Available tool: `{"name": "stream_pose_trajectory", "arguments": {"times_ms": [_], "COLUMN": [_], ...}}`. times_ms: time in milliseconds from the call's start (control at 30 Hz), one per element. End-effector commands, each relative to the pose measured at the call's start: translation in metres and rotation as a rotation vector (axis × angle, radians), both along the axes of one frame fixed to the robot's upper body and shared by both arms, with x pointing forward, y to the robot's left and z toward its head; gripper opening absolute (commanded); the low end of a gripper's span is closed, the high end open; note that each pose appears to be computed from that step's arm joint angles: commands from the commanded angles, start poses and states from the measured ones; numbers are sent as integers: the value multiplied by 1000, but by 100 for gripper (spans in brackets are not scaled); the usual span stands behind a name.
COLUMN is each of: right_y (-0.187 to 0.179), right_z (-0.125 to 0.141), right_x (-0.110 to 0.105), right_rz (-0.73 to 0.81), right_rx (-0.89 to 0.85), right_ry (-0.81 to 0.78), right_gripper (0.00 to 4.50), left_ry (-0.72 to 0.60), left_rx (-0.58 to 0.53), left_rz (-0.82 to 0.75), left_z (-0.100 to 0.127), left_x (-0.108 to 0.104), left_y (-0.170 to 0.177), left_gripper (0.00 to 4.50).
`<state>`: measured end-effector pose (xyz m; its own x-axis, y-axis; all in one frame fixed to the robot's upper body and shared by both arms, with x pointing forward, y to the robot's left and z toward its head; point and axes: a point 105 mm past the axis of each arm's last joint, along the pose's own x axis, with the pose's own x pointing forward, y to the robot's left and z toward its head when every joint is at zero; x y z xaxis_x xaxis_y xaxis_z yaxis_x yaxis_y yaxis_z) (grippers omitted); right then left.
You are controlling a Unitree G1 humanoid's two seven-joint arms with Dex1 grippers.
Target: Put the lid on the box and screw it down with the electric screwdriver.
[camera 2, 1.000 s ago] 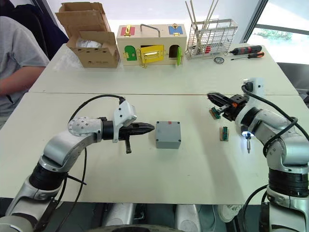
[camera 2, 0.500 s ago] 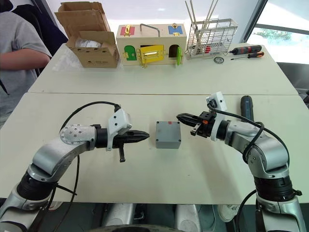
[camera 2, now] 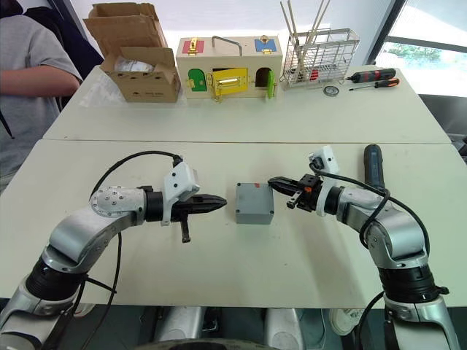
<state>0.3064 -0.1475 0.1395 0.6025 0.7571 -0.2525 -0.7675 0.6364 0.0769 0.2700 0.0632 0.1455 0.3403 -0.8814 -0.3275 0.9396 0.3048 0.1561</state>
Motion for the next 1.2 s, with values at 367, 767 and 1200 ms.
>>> {"name": "stream_pose_trajectory", "arguments": {"times_ms": [367,767,1200], "right_y": [8,-57,-217], "right_z": [3,82,73], "right_x": [-1,8,20], "right_rz": [39,-125,-634], "right_rx": [-26,-26,-406], "right_ry": [-40,-141,531], "right_gripper": [198,447,447], "left_ry": [-36,-67,-166], "left_rx": [-19,-80,-111], "left_rz": [-25,-62,-238], "left_z": [9,23,37], "left_x": [-1,-2,-32], "left_y": [-5,-17,-61], "left_gripper": [0,0,0]}}
